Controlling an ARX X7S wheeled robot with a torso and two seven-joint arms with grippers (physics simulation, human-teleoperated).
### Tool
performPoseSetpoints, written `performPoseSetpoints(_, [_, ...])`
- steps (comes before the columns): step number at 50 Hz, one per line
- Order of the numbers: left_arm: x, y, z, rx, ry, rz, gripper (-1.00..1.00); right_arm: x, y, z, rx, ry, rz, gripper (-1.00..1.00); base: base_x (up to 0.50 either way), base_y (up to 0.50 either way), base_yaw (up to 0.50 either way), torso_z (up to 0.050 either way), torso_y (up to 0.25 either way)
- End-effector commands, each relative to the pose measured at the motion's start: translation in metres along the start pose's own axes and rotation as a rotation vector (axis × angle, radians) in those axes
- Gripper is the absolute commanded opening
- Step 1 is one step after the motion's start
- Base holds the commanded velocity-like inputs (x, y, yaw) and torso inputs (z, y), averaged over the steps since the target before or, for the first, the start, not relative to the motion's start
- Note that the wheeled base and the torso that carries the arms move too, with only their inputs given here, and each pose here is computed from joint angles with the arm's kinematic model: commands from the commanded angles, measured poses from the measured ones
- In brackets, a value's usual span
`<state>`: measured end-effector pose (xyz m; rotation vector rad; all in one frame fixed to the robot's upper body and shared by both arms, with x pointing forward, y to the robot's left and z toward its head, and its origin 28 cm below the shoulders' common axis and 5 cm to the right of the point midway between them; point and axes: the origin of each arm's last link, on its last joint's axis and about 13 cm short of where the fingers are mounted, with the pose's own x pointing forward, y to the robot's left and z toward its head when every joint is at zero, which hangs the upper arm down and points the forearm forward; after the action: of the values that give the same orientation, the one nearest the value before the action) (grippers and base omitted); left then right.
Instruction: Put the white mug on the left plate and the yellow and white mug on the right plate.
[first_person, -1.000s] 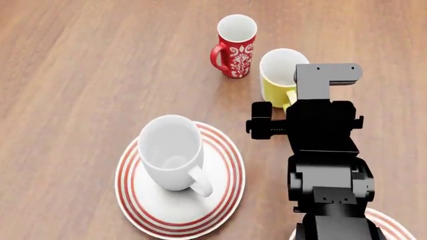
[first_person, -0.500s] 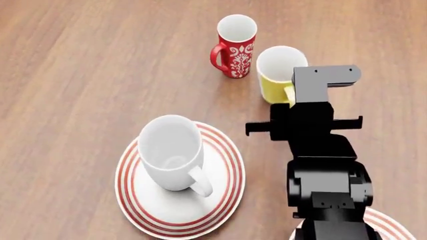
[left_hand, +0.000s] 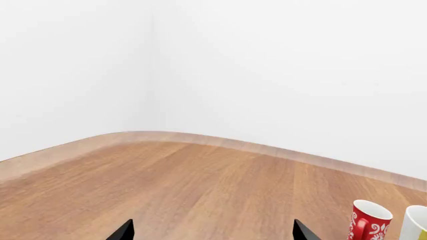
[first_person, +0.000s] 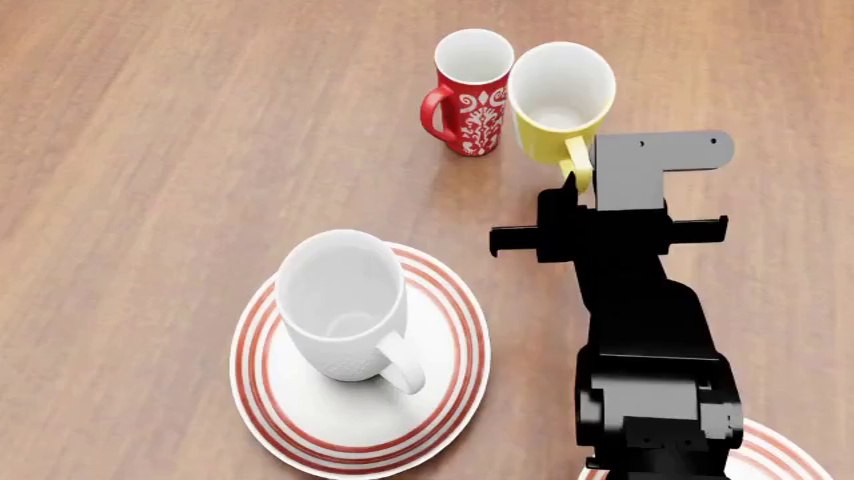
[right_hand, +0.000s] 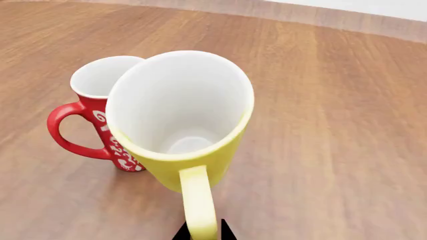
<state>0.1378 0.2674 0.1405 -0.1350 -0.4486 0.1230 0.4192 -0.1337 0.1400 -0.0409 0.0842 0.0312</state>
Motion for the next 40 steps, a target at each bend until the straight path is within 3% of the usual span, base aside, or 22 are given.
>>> performPoseSetpoints(1, [-0.001, 0.000, 0.002, 0.002, 0.003, 0.003, 1.00, 0.000, 0.000, -0.001, -0.012, -0.024, 0.017, -1.00, 0.00, 0.00, 0.00, 0.000, 0.000])
performPoseSetpoints(13, [-0.001, 0.001, 0.002, 0.000, 0.002, 0.009, 1.00, -0.036, 0.005, -0.008, -0.041, -0.010, 0.019, -1.00, 0.00, 0.00, 0.00, 0.000, 0.000])
performPoseSetpoints(29, [0.000, 0.001, 0.001, 0.000, 0.003, 0.008, 1.00, -0.035, 0.008, -0.007, -0.048, 0.015, 0.006, -1.00, 0.00, 0.00, 0.00, 0.000, 0.000])
performPoseSetpoints(31, [-0.003, 0.002, 0.002, -0.003, -0.002, 0.011, 1.00, -0.043, 0.011, -0.013, -0.039, 0.018, 0.118, -1.00, 0.00, 0.00, 0.00, 0.000, 0.000])
performPoseSetpoints(33, [-0.005, 0.003, 0.000, -0.004, 0.004, 0.022, 1.00, -0.054, 0.009, -0.020, 0.003, 0.030, 0.151, -1.00, 0.00, 0.00, 0.00, 0.000, 0.000])
performPoseSetpoints(40, [-0.005, -0.004, 0.002, -0.002, -0.002, 0.002, 1.00, -0.084, -0.006, -0.011, 0.009, 0.009, 0.137, -1.00, 0.00, 0.00, 0.00, 0.000, 0.000])
